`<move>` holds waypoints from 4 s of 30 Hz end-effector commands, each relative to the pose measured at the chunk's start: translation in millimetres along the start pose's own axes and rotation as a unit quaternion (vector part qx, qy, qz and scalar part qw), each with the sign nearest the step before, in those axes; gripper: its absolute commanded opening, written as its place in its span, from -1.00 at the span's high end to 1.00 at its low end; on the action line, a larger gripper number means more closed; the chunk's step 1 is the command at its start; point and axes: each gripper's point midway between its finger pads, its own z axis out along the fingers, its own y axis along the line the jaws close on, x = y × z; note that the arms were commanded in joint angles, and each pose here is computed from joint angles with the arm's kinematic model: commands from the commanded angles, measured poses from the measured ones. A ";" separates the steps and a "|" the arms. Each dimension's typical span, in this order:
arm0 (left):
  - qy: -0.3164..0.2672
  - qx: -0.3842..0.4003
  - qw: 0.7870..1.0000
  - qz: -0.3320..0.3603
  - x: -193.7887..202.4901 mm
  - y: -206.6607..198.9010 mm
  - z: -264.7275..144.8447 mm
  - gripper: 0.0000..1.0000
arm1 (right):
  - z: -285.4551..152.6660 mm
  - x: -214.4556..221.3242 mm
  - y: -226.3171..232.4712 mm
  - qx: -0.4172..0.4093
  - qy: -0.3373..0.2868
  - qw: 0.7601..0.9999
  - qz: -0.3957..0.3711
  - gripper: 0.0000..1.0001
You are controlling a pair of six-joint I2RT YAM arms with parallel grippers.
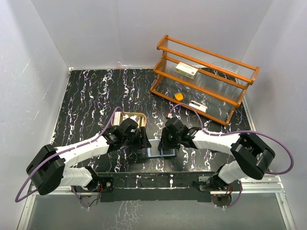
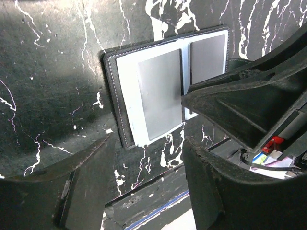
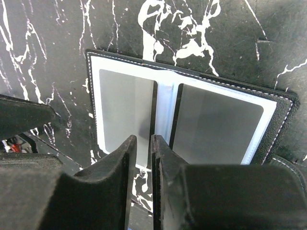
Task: Put the credit cards into the card holder
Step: Insert the credit card into the card holder.
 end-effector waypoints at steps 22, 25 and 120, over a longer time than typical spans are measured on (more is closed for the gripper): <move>-0.027 0.100 0.994 -0.022 -2.3 -26.5 12.7 -0.25 | 21.3 5.5 -18.1 0.034 0.008 0.999 -0.011 1.00; -0.031 0.106 0.994 -0.021 -3.4 -28.0 13.7 -0.28 | 22.4 6.5 -18.2 0.031 0.009 0.999 -0.010 1.00; 0.023 0.177 0.984 -0.021 -2.1 -72.3 22.4 0.33 | -11.8 -24.1 -6.5 0.018 -0.074 0.997 -0.029 0.52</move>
